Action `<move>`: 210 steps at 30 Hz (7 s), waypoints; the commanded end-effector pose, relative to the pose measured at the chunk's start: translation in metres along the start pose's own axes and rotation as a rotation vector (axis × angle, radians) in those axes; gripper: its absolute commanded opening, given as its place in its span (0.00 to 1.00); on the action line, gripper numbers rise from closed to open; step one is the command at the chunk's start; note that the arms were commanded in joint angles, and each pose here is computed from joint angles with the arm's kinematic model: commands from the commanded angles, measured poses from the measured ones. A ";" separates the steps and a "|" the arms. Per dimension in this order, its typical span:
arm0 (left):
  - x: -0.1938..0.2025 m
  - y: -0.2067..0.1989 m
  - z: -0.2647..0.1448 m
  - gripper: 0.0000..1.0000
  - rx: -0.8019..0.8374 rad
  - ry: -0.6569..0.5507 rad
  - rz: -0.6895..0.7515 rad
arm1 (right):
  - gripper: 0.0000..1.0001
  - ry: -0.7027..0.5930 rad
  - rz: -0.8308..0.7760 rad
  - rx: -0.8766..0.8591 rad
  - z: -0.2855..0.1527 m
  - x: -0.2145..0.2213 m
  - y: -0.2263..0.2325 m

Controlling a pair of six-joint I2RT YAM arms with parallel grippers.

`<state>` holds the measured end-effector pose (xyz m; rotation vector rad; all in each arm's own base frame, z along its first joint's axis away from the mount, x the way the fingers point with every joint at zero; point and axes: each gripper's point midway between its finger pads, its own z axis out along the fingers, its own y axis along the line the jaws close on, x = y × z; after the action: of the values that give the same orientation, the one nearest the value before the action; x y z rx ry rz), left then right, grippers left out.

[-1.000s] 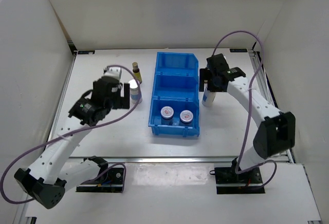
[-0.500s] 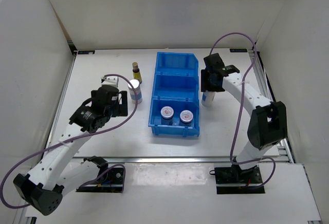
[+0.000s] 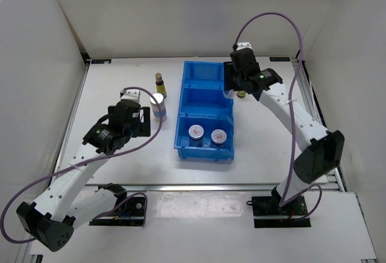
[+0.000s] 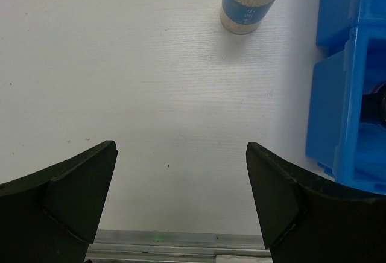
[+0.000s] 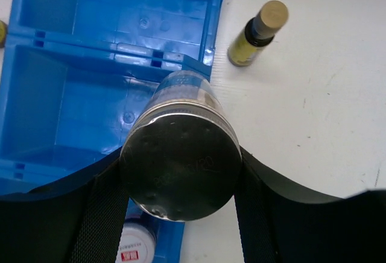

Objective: Organize the condiment bottles

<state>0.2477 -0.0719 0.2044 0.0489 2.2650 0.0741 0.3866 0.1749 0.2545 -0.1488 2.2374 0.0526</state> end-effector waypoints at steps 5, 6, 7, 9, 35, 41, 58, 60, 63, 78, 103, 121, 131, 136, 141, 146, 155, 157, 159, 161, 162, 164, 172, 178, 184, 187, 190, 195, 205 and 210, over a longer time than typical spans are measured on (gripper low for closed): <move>-0.009 0.000 -0.004 1.00 0.003 -0.032 -0.004 | 0.00 0.097 -0.046 -0.052 0.055 0.014 0.032; -0.009 0.000 -0.004 1.00 0.003 -0.032 -0.004 | 0.00 0.104 -0.037 -0.069 0.057 0.014 0.036; -0.009 0.000 -0.004 1.00 0.003 -0.032 -0.004 | 0.00 0.120 -0.047 -0.085 0.060 0.020 0.044; -0.009 0.000 -0.004 1.00 0.003 -0.032 -0.004 | 0.00 0.144 -0.045 -0.079 0.066 0.029 0.044; -0.075 -0.047 0.010 1.00 0.130 -0.050 -0.040 | 0.99 -0.025 0.021 -0.016 -0.023 0.017 0.004; -0.098 -0.079 0.069 1.00 0.256 0.072 -0.078 | 0.99 -0.043 0.037 -0.112 -0.054 0.039 0.005; -0.102 -0.073 0.140 0.53 0.228 0.171 -0.137 | 0.99 -0.068 0.007 -0.162 -0.087 0.057 -0.005; -0.124 -0.075 0.121 0.38 0.230 0.105 -0.143 | 0.99 -0.066 0.007 -0.162 -0.090 0.060 -0.007; -0.163 -0.086 0.075 0.28 0.250 -0.028 -0.137 | 0.99 -0.068 0.016 -0.141 -0.091 0.066 -0.013; -0.194 -0.187 0.054 0.21 0.442 -0.091 0.032 | 0.99 -0.068 0.044 -0.108 -0.099 0.073 -0.023; -0.120 -0.214 0.134 1.00 0.388 0.142 0.063 | 0.99 -0.066 0.078 -0.042 -0.115 0.075 -0.043; -0.028 -0.012 0.063 1.00 -0.102 0.026 0.014 | 0.83 0.060 0.106 0.036 0.029 -0.042 -0.070; -0.036 -0.021 0.050 1.00 -0.068 -0.043 0.054 | 0.76 0.180 0.114 0.053 0.120 -0.023 -0.068; -0.029 -0.034 0.062 1.00 -0.034 0.020 0.079 | 0.75 0.217 0.093 0.081 0.142 -0.007 -0.075; -0.025 -0.034 0.065 1.00 -0.042 0.046 0.093 | 0.54 0.197 0.074 0.089 0.149 -0.008 -0.078; -0.025 -0.034 0.065 1.00 -0.042 0.046 0.093 | 0.38 0.193 0.061 0.107 0.151 -0.009 -0.081; -0.018 -0.029 0.065 1.00 -0.069 0.073 0.109 | 0.00 0.129 0.067 0.140 0.131 -0.031 -0.089; -0.019 -0.027 0.065 1.00 -0.077 0.070 0.110 | 0.00 0.117 0.069 0.139 0.126 -0.035 -0.089; -0.019 -0.027 0.065 1.00 -0.077 0.070 0.110 | 0.12 0.117 0.069 0.139 0.123 -0.035 -0.089; -0.015 -0.027 0.067 1.00 -0.082 0.087 0.119 | 0.48 0.127 0.059 0.139 0.125 -0.031 -0.090; -0.015 -0.027 0.067 1.00 -0.082 0.087 0.119 | 0.55 0.126 0.060 0.128 0.127 -0.030 -0.088; -0.015 -0.027 0.067 1.00 -0.082 0.087 0.119 | 0.61 0.126 0.061 0.119 0.129 -0.029 -0.086; -0.009 -0.027 0.071 1.00 -0.089 0.112 0.132 | 0.71 0.125 0.061 0.119 0.146 -0.032 -0.084; -0.008 -0.026 0.074 1.00 -0.103 0.125 0.141 | 0.66 0.128 0.079 0.087 0.163 -0.034 -0.080; -0.003 -0.024 0.077 1.00 -0.118 0.147 0.155 | 0.59 0.162 0.092 0.075 0.178 -0.023 -0.080; -0.004 -0.026 0.079 1.00 -0.119 0.149 0.155 | 0.57 0.163 0.104 0.067 0.178 -0.023 -0.078; -0.003 -0.025 0.081 1.00 -0.130 0.154 0.160 | 0.48 0.172 0.102 0.068 0.179 -0.020 -0.078; -0.001 -0.024 0.080 1.00 -0.132 0.162 0.165 | 0.15 0.161 0.104 0.066 0.175 -0.024 -0.078; -0.001 -0.024 0.080 1.00 -0.133 0.161 0.156 | 0.00 -0.090 0.073 0.083 0.095 -0.093 -0.050; -0.006 -0.024 0.077 1.00 -0.128 0.145 0.147 | 0.00 -0.199 0.024 0.013 0.066 -0.129 -0.010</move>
<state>0.3024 -0.0926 0.1379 0.1829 2.4479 0.3202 0.5116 0.1616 0.2329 -0.0984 2.2676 0.0025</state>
